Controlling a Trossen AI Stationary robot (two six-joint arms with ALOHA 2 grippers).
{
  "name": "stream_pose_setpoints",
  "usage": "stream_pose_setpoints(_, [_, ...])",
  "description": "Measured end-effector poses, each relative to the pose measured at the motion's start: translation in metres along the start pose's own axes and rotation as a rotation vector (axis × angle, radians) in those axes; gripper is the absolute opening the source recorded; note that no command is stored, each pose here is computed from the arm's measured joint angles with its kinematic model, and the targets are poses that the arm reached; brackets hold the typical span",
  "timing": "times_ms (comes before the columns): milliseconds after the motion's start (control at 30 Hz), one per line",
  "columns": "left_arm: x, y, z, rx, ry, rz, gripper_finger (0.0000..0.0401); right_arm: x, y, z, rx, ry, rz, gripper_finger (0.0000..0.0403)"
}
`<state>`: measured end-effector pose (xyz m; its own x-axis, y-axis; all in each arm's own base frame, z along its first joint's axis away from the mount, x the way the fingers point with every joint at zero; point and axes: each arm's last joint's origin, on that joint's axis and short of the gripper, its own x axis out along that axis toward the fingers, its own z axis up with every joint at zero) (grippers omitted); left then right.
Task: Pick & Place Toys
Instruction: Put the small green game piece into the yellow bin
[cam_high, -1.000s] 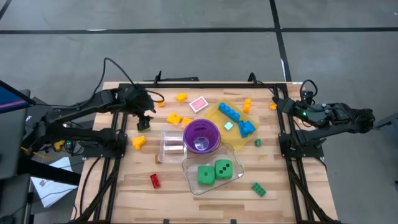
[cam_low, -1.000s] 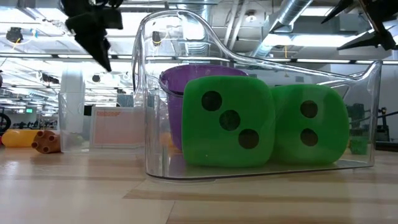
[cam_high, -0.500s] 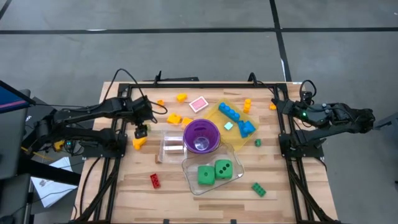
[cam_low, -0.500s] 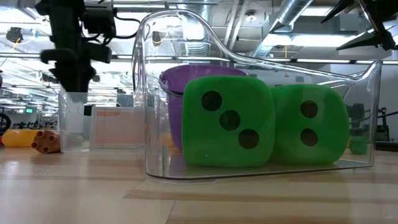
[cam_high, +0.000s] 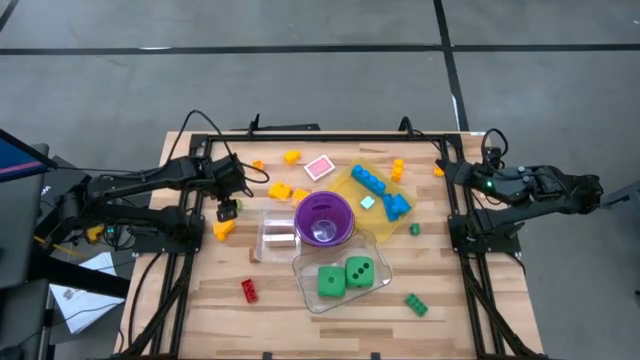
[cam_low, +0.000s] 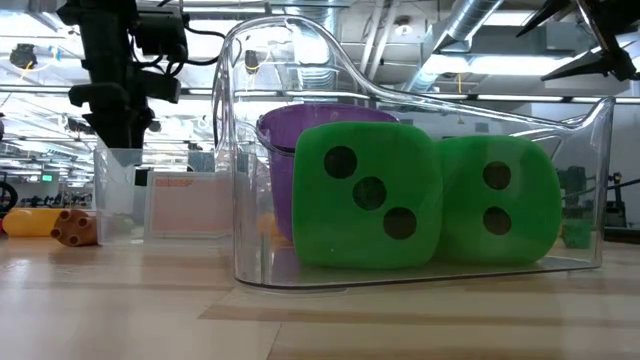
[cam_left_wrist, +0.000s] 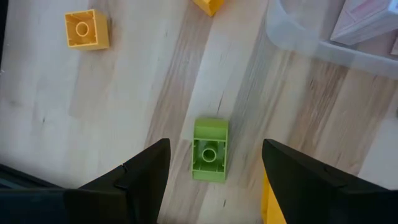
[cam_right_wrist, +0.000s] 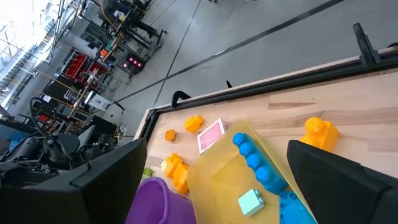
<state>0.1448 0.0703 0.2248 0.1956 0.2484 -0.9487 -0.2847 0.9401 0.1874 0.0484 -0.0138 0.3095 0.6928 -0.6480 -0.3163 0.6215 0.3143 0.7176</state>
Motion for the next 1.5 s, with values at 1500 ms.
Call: stream_pose_setpoints(1500, [0.104, -0.007, 0.019, 0.098, 0.479, -0.031, 0.0184, 0.0, -0.001, -0.001, -0.016, 0.031, 0.003, 0.0379])
